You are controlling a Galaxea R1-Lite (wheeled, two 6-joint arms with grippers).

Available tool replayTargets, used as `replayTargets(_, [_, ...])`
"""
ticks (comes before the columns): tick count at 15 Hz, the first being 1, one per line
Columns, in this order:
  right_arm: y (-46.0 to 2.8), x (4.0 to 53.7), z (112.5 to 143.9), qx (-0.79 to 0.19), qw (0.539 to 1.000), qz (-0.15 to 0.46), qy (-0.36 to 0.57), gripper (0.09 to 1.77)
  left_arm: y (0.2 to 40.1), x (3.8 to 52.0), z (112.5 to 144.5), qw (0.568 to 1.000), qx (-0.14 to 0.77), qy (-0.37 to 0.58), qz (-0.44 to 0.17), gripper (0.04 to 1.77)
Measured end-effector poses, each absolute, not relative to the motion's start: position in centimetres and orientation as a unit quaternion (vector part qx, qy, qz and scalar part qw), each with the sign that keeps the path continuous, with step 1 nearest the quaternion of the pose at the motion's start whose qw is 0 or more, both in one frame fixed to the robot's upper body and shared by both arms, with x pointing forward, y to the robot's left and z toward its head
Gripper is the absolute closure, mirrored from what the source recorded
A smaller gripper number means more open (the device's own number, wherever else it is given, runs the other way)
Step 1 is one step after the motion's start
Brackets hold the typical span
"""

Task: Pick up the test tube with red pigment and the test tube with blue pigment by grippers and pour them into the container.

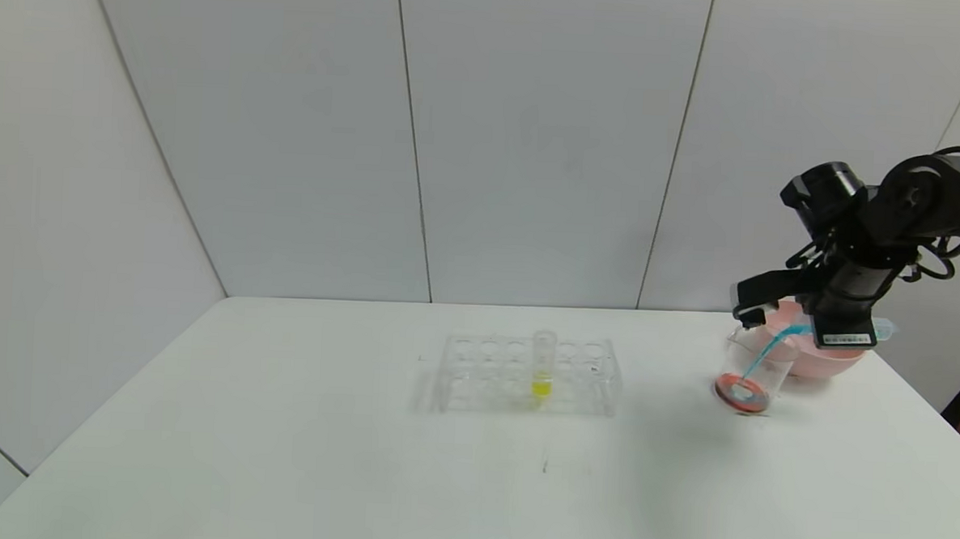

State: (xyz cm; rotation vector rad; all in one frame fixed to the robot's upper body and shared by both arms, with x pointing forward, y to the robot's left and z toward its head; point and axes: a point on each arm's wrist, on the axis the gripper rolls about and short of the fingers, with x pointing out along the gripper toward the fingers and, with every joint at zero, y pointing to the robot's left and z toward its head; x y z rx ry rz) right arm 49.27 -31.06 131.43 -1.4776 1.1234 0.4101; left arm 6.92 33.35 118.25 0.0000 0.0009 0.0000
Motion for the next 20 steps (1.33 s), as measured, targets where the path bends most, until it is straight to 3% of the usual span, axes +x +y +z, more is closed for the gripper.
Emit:
replayTargets(13, [-27.9,48.7,131.8,-0.702,0.501,0.135,0.487,1.36,33.4,6.9,118.3,1.000,0.000,0.000,0.000,0.05])
replayTargets(20, [-27.2,48.6,131.9,-0.705,0.505,0.140,0.478,1.36,33.4,6.9,118.3,1.000,0.000,0.000,0.000,0.05])
